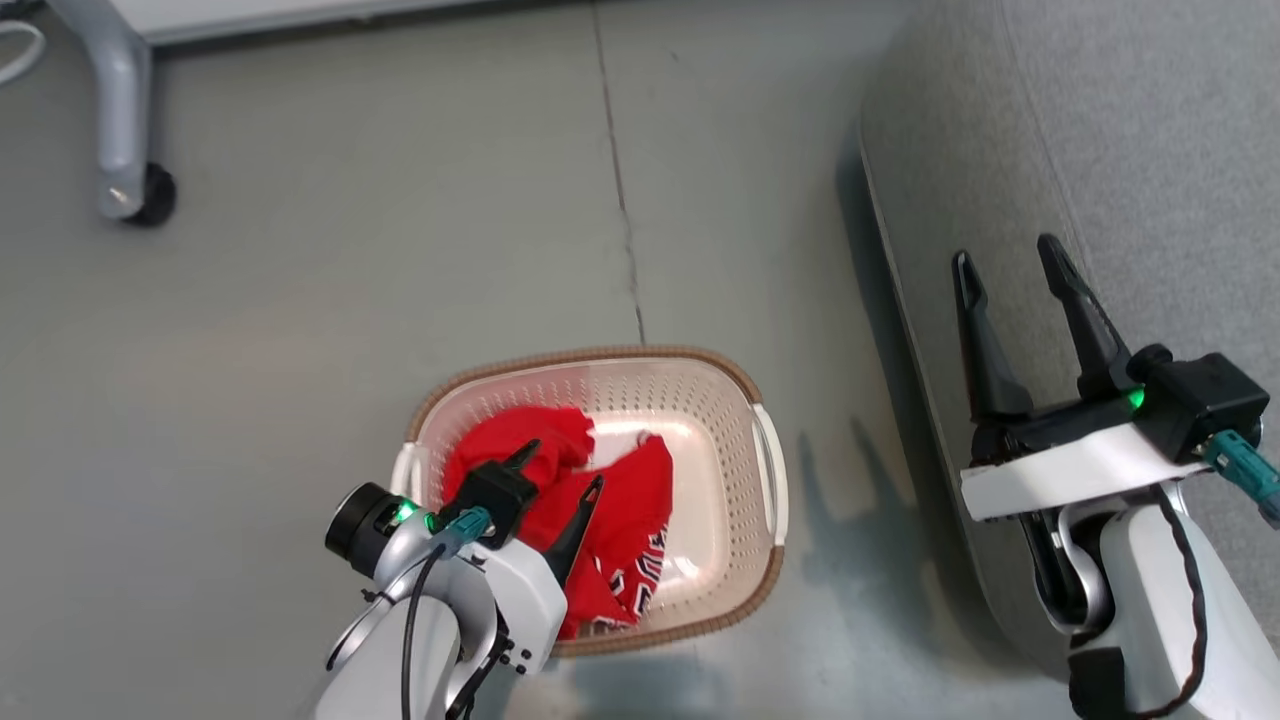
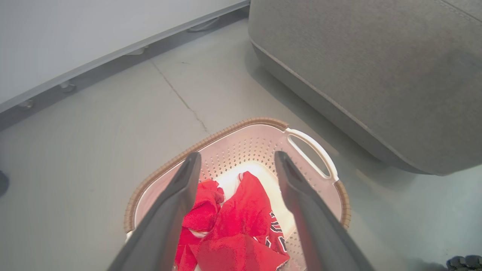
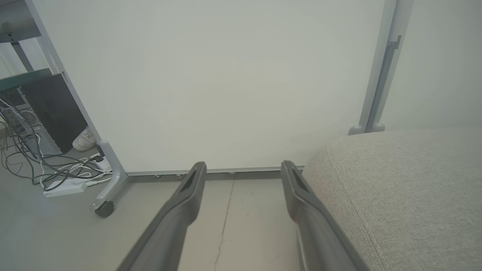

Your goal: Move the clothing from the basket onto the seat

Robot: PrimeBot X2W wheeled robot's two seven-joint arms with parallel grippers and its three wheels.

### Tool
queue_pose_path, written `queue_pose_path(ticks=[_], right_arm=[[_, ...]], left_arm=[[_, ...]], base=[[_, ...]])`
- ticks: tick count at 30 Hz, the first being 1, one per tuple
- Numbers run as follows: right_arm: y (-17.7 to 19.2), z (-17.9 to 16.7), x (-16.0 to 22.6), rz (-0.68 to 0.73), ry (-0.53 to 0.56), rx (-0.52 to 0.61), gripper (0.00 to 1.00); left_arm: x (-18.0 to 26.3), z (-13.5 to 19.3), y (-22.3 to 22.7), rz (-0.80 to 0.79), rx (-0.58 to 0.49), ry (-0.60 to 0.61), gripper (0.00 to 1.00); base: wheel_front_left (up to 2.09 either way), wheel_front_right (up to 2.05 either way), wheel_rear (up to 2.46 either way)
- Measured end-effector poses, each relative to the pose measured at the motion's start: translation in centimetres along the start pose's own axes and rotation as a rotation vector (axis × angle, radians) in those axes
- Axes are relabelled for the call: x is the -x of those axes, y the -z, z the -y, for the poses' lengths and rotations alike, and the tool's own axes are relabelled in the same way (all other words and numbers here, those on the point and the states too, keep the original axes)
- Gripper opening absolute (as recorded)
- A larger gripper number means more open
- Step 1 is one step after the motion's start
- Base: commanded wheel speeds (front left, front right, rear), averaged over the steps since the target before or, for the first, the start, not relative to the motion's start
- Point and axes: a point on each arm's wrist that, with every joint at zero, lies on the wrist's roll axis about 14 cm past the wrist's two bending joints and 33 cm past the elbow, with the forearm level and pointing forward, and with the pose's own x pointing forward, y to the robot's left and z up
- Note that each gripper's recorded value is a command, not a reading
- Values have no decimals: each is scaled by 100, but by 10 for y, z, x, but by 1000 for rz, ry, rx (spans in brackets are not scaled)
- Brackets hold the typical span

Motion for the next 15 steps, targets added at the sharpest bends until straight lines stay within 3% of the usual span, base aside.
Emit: queue_pose_path(ticks=[6,15], right_arm=[[24,14,-17,-30,25,-2,100],[55,31,-26,-67,59,-44,100]], left_arm=[[-34,14,68,-233,-36,123,100],[-62,2,151,-517,-126,220,100]], base=[[0,0,0],[0,0,0]])
